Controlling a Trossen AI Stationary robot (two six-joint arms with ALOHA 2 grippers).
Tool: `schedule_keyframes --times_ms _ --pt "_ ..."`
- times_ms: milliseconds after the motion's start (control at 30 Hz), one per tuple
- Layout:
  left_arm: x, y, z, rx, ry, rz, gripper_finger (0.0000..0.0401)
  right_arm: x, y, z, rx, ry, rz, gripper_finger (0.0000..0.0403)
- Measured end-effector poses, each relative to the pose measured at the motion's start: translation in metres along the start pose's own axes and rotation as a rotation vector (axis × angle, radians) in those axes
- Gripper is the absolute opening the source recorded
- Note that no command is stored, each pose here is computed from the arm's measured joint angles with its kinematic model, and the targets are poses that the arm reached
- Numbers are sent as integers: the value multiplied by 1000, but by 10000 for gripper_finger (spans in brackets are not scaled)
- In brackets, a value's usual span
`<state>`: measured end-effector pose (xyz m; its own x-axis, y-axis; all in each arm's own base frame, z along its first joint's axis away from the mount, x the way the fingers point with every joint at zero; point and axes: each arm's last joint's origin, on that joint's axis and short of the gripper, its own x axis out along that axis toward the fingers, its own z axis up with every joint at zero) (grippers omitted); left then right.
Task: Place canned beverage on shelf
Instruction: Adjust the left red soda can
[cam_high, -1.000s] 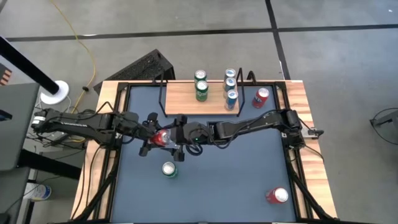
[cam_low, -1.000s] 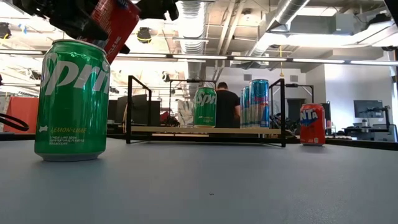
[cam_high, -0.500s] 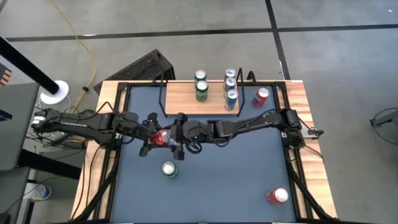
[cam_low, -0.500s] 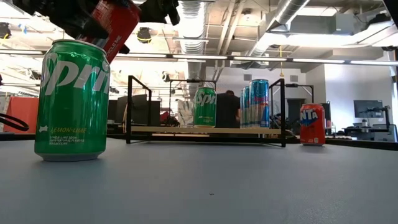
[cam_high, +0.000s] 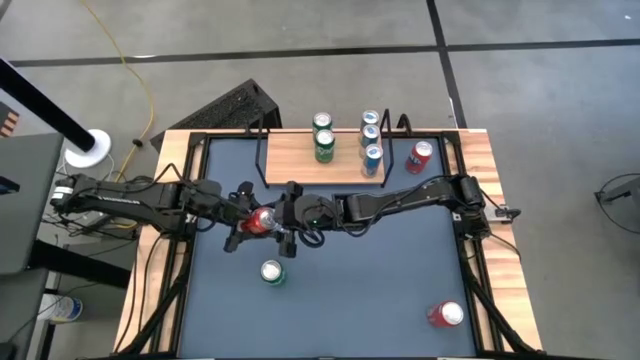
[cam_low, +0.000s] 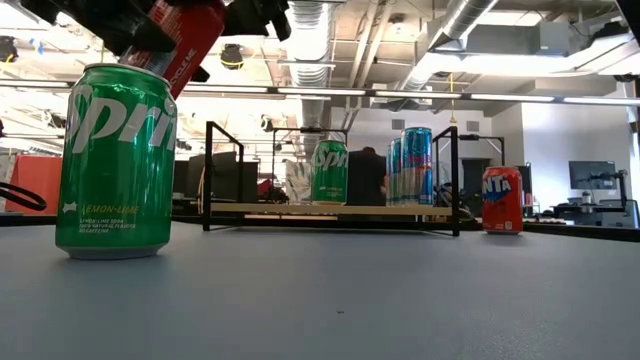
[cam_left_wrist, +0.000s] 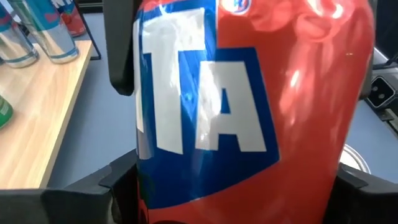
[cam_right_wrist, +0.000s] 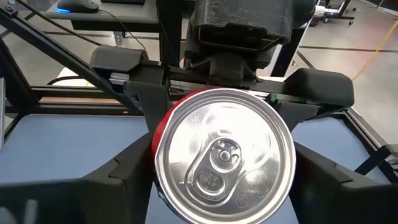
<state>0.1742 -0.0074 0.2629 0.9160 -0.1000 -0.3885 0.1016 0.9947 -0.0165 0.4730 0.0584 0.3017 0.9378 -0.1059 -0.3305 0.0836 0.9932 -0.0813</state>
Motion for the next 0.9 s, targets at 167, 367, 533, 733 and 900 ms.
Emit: schedule_keyframes --times_ms 167,367,533,733,900 --pt "0 0 -1 -29 17 -19 323 -3 1 -2 -10 45 3 247" --pt "-7 2 0 -43 95 42 328 -21 -4 8 -24 70 -5 247" --pt "-11 3 -9 -71 212 105 329 -53 -14 12 -35 235 -14 247" --pt "-11 5 -24 -87 324 194 330 -101 -17 -2 14 572 -42 248" --pt "-9 5 -28 -103 325 182 330 -133 -1 -24 16 770 -96 248"
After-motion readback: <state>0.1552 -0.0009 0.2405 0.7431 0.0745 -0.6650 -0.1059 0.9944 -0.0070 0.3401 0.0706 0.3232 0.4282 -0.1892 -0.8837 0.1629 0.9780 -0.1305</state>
